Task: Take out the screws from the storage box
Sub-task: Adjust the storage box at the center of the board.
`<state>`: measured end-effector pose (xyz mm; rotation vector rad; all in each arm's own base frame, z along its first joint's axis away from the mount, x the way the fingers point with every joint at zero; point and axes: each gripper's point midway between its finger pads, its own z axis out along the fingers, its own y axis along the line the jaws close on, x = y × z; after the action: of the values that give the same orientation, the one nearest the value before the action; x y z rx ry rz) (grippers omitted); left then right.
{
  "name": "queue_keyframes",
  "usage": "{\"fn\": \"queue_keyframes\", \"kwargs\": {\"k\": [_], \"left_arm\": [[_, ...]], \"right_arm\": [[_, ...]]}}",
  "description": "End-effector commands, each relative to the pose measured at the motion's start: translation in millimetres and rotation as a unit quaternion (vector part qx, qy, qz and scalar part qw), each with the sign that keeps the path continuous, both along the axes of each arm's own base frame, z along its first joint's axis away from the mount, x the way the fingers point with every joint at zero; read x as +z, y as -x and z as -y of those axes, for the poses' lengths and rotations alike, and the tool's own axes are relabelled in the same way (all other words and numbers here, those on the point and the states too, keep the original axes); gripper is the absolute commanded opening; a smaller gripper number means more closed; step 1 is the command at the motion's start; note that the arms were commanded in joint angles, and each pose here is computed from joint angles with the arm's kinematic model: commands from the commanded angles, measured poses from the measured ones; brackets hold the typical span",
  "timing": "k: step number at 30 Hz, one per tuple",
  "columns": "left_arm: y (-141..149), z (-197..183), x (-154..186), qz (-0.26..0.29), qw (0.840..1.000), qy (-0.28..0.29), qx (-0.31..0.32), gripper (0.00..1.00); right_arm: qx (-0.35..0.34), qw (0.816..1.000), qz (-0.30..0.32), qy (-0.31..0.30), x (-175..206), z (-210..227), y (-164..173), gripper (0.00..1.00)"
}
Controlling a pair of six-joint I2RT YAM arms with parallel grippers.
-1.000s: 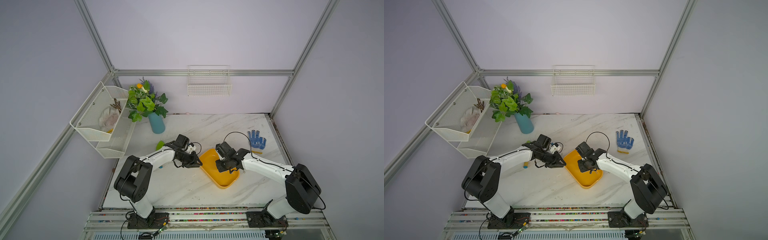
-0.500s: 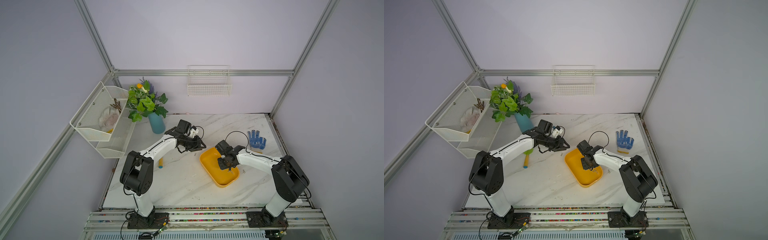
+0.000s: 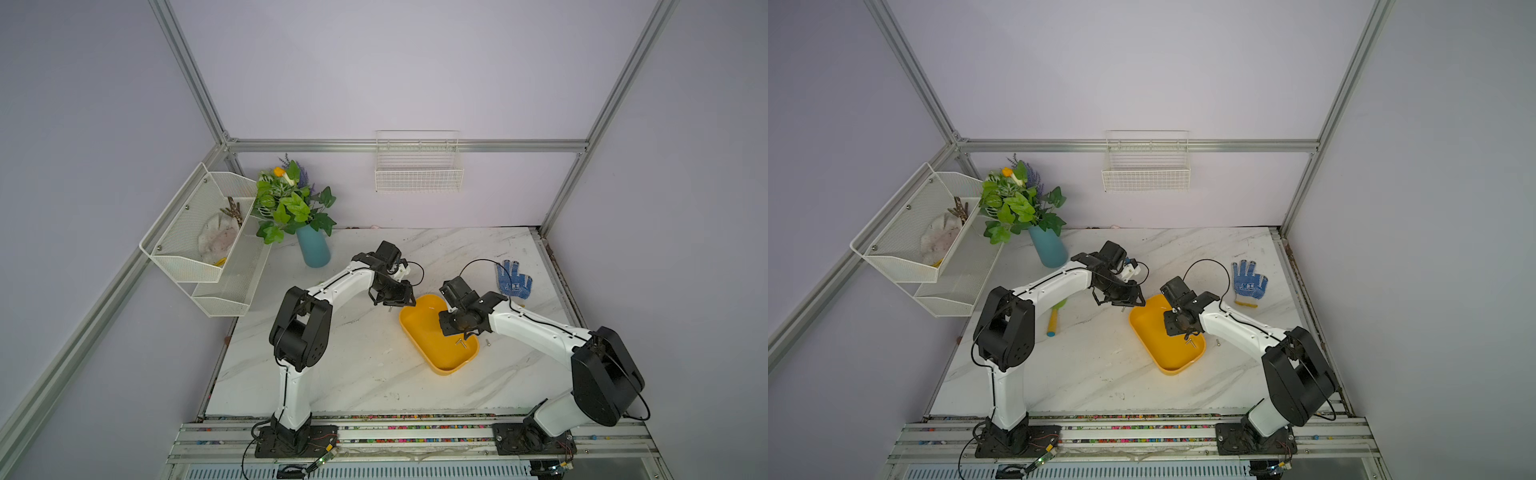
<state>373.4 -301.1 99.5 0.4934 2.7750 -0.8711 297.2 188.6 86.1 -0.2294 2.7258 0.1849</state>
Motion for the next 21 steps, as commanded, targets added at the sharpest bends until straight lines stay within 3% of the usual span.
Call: {"fn": "queue_keyframes", "kwargs": {"k": [1, 8, 13, 21], "left_arm": [[-15, 2, 13, 0.021, 1.0, -0.01, -0.009, 0.48], [-8, -1, -4, -0.011, 0.999, -0.038, -0.017, 0.4], [-2, -4, -2, -0.016, 0.999, -0.038, -0.015, 0.26], [18, -15, -1, -0.044, 0.998, -0.048, 0.004, 0.18]], "right_arm": [[-0.004, 1.0, -0.005, -0.004, 2, 4, 5, 0.43], [-0.001, 1.0, 0.0, 0.003, 4, 6, 5, 0.43], [0.001, 1.0, -0.004, 0.009, 3, 9, 8, 0.43], [0.004, 0.999, -0.022, 0.023, 1, 14, 16, 0.43]]}}
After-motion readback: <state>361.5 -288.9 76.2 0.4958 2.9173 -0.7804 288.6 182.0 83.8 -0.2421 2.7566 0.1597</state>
